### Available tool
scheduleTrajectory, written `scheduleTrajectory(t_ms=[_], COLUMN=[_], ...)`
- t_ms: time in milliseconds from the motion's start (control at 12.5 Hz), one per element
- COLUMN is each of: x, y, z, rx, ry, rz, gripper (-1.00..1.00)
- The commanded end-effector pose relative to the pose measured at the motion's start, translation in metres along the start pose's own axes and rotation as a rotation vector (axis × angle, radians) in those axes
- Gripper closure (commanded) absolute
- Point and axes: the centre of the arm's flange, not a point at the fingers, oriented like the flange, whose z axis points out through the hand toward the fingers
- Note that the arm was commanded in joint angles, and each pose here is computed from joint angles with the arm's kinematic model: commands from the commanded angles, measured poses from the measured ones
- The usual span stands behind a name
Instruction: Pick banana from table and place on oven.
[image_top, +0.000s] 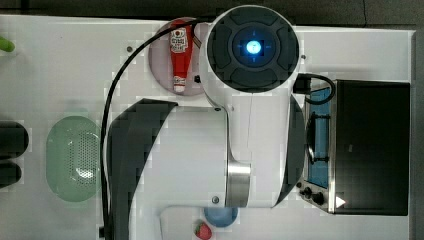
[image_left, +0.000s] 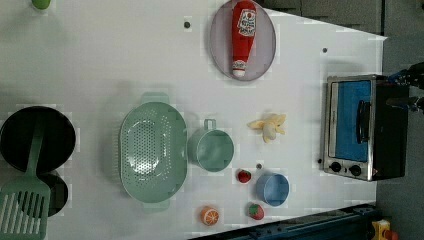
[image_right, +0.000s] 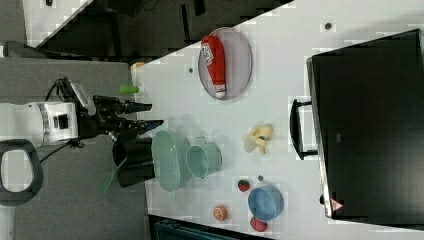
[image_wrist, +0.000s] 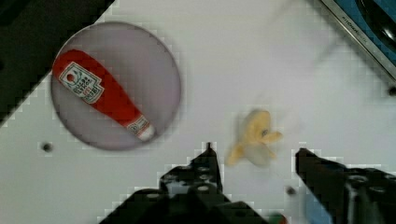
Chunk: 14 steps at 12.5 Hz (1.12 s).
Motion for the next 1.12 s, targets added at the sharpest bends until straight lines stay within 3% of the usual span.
scheduleTrajectory(t_ms=[80, 240, 560, 1120], x=[-0.080, -0.080, -0.069, -0.035], y=[0.117, 0.117, 0.103, 0.058], z=[-0.065, -0.065, -0.033, 0.130], rx=[0.021, 0.020, 0.007, -0.027], ry=[0.023, 0.022, 0.012, -0.014], rz=[0.059, 0.060, 0.056, 0.040], gripper=[-0.59, -1.00, -1.00, -1.00])
